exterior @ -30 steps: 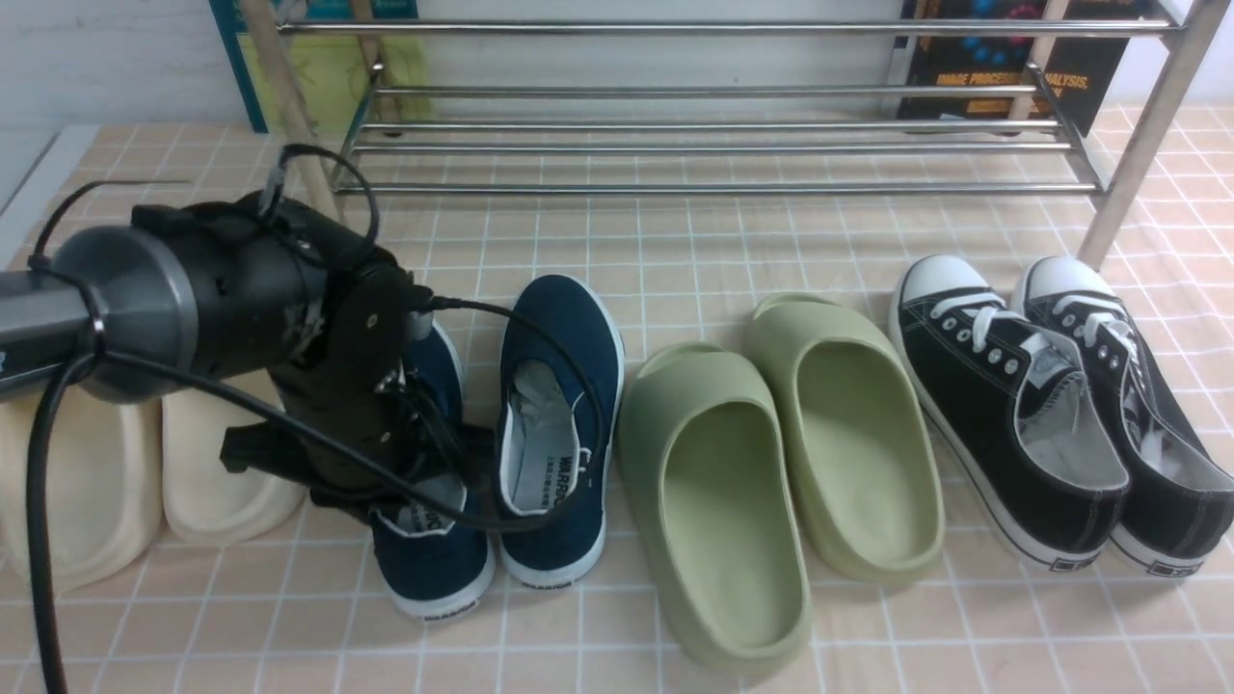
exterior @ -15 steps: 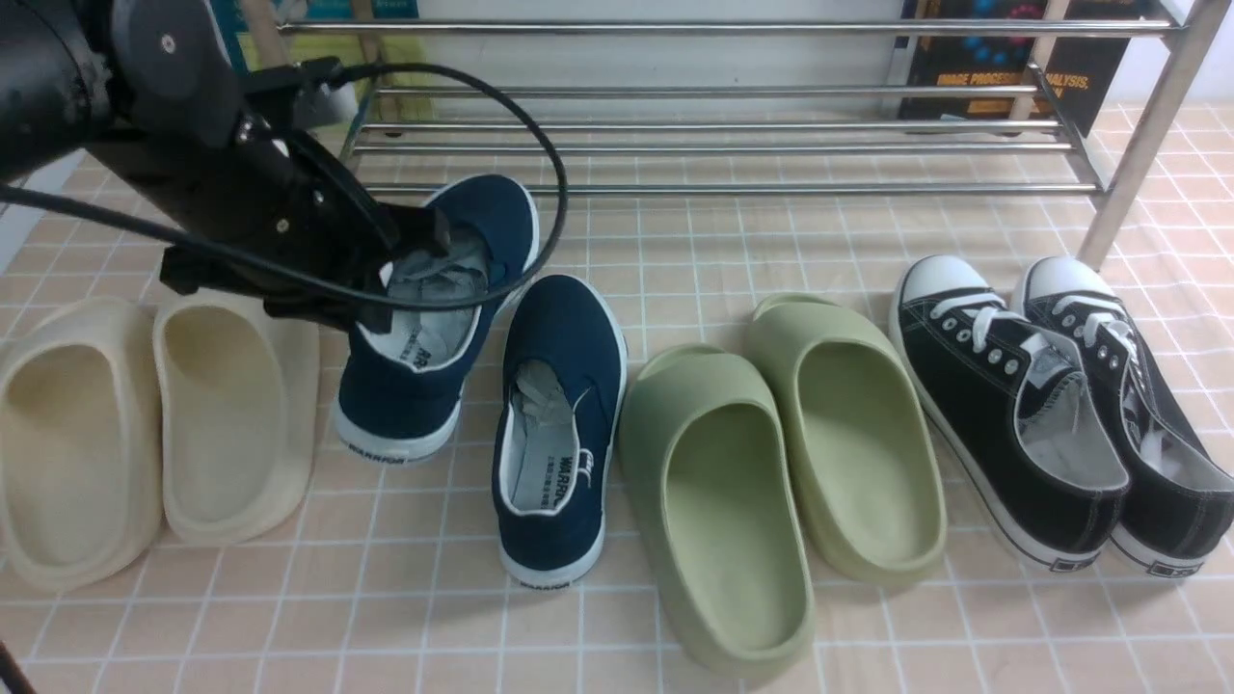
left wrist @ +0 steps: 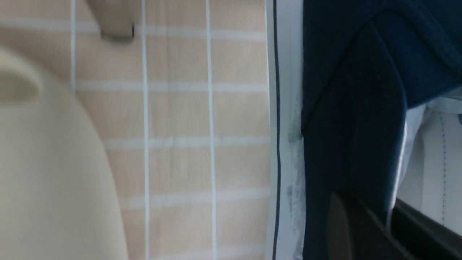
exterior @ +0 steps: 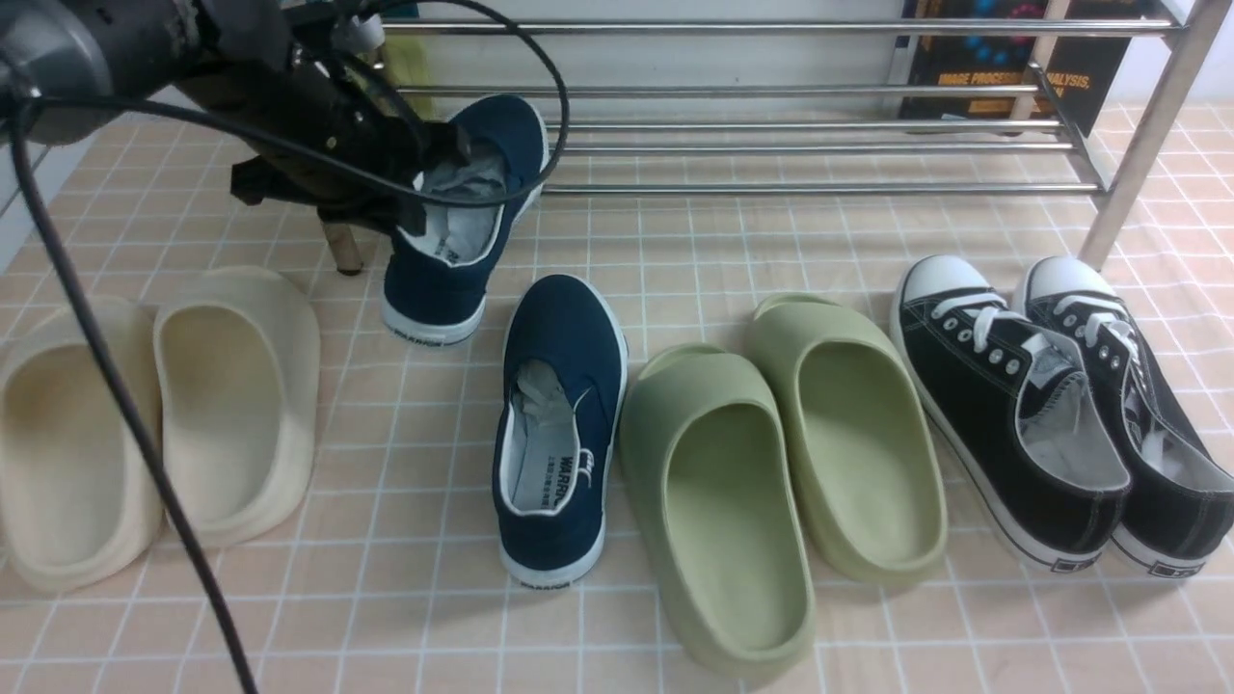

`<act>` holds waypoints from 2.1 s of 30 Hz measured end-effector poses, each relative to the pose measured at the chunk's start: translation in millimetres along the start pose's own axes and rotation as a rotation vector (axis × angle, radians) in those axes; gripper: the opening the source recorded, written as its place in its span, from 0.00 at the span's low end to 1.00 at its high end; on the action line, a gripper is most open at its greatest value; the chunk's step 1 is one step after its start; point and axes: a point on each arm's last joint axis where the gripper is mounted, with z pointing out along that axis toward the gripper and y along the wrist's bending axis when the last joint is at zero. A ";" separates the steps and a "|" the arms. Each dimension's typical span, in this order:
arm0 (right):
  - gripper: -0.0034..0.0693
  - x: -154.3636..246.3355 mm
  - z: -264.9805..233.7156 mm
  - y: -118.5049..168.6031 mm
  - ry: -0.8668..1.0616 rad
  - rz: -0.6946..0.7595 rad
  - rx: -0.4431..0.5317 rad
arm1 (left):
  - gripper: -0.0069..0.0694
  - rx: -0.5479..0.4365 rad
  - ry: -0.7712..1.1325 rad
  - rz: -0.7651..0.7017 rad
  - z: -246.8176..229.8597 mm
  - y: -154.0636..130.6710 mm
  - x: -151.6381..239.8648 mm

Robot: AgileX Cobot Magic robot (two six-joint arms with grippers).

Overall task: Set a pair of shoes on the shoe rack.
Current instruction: Use the left arm to put a shoe into the shoe rack, then use the left arm to grab the shoe closest to it

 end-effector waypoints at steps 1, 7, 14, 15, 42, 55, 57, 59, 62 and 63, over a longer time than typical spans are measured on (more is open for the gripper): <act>0.37 0.0 0.0 0.0 0.000 0.000 0.000 | 0.16 -0.002 -0.023 0.001 5.6 0.2 -5.2; 0.37 0.0 0.0 0.0 0.000 0.000 0.000 | 0.16 -0.017 -0.171 -0.005 35.4 3.6 -29.3; 0.37 0.0 0.0 0.0 0.000 0.000 0.000 | 0.27 -0.038 -0.284 0.032 62.5 8.3 -42.3; 0.37 0.0 0.0 0.0 0.000 0.000 0.000 | 0.30 -0.039 -0.290 0.036 61.8 8.2 -43.3; 0.37 0.0 0.0 0.0 0.000 0.000 0.000 | 0.55 -0.064 0.144 0.316 -102.9 -41.8 38.1; 0.37 0.0 0.0 0.0 0.000 0.000 0.000 | 0.52 -0.024 0.323 0.313 -90.1 -38.8 135.1; 0.37 0.0 0.0 0.0 0.000 0.000 0.000 | 0.52 -0.009 0.322 0.308 -80.8 -43.8 149.7; 0.37 0.0 0.0 0.0 0.000 0.000 0.000 | 0.52 0.001 0.309 0.297 -73.5 -46.5 158.3; 0.37 0.0 0.0 0.0 0.000 0.000 0.000 | 0.52 0.010 0.278 0.272 -59.3 -49.1 164.2; 0.37 0.0 0.0 0.0 0.000 0.000 0.000 | 0.52 0.013 0.265 0.270 -56.8 -49.6 163.2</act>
